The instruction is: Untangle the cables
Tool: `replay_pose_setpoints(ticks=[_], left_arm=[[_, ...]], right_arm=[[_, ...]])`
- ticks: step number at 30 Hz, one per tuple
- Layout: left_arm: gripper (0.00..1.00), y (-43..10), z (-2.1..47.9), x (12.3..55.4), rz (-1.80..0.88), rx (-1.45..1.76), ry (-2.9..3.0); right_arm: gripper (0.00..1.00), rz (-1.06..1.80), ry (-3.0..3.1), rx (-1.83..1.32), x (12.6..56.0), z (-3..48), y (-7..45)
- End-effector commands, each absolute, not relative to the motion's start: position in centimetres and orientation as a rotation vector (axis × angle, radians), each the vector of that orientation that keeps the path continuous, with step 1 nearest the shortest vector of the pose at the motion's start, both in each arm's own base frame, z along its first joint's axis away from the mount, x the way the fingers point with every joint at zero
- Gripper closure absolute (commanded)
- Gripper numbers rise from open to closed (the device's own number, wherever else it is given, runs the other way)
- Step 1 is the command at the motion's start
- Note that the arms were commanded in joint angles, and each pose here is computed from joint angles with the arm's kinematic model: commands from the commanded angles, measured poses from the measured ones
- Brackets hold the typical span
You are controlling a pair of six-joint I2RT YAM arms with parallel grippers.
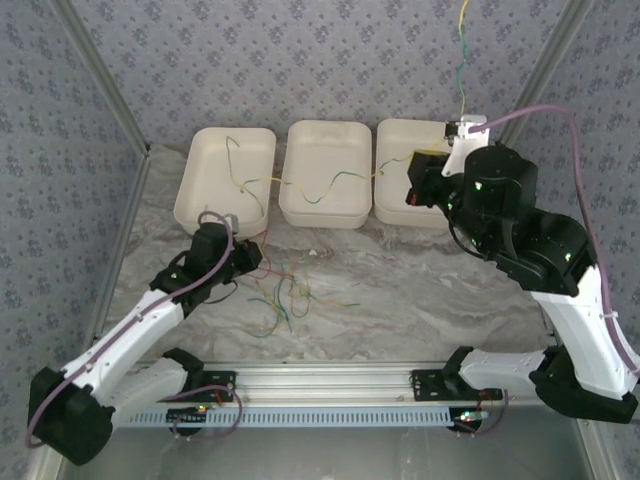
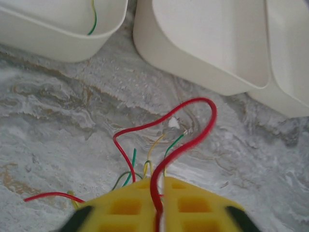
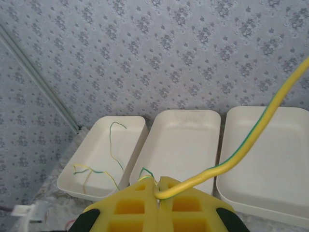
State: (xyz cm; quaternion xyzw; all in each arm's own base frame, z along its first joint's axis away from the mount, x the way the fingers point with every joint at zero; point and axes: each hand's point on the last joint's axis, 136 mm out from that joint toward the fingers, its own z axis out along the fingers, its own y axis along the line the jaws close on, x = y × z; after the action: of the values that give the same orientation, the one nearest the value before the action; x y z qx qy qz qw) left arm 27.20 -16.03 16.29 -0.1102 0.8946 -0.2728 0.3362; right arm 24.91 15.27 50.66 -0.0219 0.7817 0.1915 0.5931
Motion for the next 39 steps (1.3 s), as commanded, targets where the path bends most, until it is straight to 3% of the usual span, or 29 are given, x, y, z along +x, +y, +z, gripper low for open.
replay_pose_setpoints(ticks=[1,3,7,12,16,21,26,29,39], left_arm=[[0.47,-17.5,18.2,29.1,-0.77,-0.3,2.244],[0.36,-17.6,18.0,29.3,-0.747,-0.305,2.258],[0.25,-17.2,19.5,29.3,-0.763,-0.318,2.209],[0.22,-16.9,24.0,27.7,-0.903,-0.335,2.066],[0.25,-16.5,24.8,25.7,-1.003,-0.455,2.076],[0.11,-17.7,25.2,24.3,-1.225,-0.596,1.968],[0.02,-18.6,24.8,25.5,-1.199,-0.633,1.983],[0.01,-17.4,25.2,26.9,-1.095,-0.652,1.965],[0.01,-17.8,25.7,31.6,-1.16,-0.626,1.946]], right_arm=[[1.0,0.525,1.757,-0.066,25.4,51.7,16.6],[1.0,0.537,1.765,-0.061,25.8,51.2,16.9],[1.0,0.542,1.785,-0.046,26.6,49.8,17.3],[1.0,0.552,1.804,-0.009,27.3,48.1,17.4],[1.0,0.573,1.817,0.041,28.0,46.9,17.5],[1.0,0.653,1.828,0.076,28.7,45.7,18.7],[1.0,0.746,1.846,0.099,28.9,44.9,20.0],[1.0,0.797,1.865,0.107,28.6,44.7,20.6],[1.0,0.905,1.944,0.066,26.4,42.3,21.8]])
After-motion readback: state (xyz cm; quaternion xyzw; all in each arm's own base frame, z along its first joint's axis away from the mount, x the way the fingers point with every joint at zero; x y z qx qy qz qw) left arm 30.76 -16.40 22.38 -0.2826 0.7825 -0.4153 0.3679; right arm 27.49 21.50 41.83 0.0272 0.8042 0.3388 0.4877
